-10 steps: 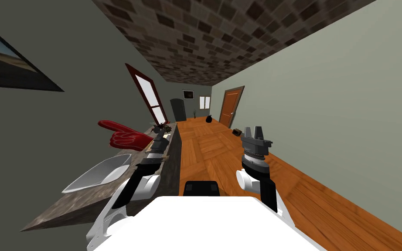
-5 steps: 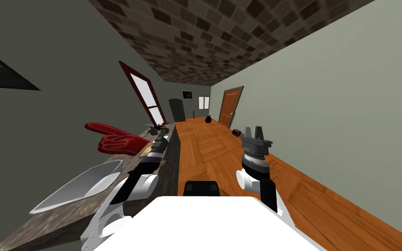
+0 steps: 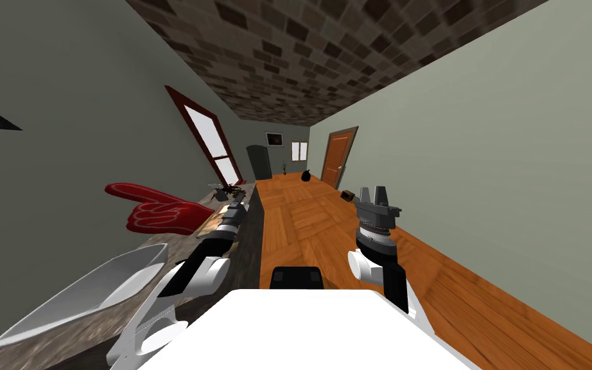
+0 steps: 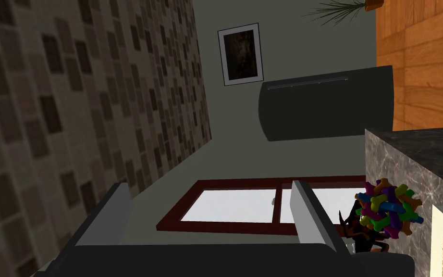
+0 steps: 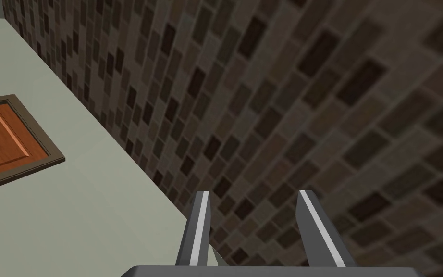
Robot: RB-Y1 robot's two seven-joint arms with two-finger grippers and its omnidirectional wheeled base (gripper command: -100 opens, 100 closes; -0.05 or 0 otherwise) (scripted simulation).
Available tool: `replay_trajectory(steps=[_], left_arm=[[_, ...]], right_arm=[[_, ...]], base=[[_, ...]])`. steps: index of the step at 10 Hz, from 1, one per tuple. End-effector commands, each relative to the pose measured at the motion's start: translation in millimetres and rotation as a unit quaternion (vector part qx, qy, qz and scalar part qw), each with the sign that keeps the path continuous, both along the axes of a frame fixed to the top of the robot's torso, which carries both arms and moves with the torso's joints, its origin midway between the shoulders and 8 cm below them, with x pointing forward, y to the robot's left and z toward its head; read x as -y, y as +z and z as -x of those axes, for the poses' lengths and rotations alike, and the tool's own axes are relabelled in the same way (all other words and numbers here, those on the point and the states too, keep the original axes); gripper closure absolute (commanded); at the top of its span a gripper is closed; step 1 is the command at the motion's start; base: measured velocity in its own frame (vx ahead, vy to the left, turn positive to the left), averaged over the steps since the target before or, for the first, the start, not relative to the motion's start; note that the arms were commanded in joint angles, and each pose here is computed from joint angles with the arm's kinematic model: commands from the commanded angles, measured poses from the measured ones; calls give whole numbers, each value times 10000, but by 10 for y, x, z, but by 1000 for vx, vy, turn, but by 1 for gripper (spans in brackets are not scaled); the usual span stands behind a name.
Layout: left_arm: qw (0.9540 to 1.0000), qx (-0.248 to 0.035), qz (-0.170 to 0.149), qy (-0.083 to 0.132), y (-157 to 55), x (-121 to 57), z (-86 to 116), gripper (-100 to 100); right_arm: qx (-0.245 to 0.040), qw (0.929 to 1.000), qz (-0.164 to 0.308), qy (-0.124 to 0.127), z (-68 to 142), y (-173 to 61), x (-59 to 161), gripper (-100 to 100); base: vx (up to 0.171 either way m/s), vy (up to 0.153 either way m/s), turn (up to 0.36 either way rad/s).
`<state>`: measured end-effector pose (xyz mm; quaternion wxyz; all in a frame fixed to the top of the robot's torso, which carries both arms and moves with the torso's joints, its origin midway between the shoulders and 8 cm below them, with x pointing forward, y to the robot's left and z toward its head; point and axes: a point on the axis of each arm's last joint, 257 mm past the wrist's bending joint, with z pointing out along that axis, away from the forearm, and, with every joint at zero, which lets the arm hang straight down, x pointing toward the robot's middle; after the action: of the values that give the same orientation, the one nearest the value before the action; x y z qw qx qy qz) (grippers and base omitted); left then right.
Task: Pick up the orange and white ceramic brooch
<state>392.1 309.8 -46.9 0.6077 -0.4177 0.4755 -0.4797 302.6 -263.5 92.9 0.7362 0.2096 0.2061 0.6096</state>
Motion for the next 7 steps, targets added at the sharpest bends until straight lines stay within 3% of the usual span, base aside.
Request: replay_trajectory(steps=[1, 7], left_arm=[[9998, -179, 24, 40, -85, -20, -26, -100], [9950, -938, 223, 244, -434, -219, -19, -100]], right_arm=[[0, 10000, 0, 0, 0, 0, 0, 0], [0, 10000, 0, 0, 0, 0, 0, 0]], base=[[38, 5, 5], [54, -8, -16]])
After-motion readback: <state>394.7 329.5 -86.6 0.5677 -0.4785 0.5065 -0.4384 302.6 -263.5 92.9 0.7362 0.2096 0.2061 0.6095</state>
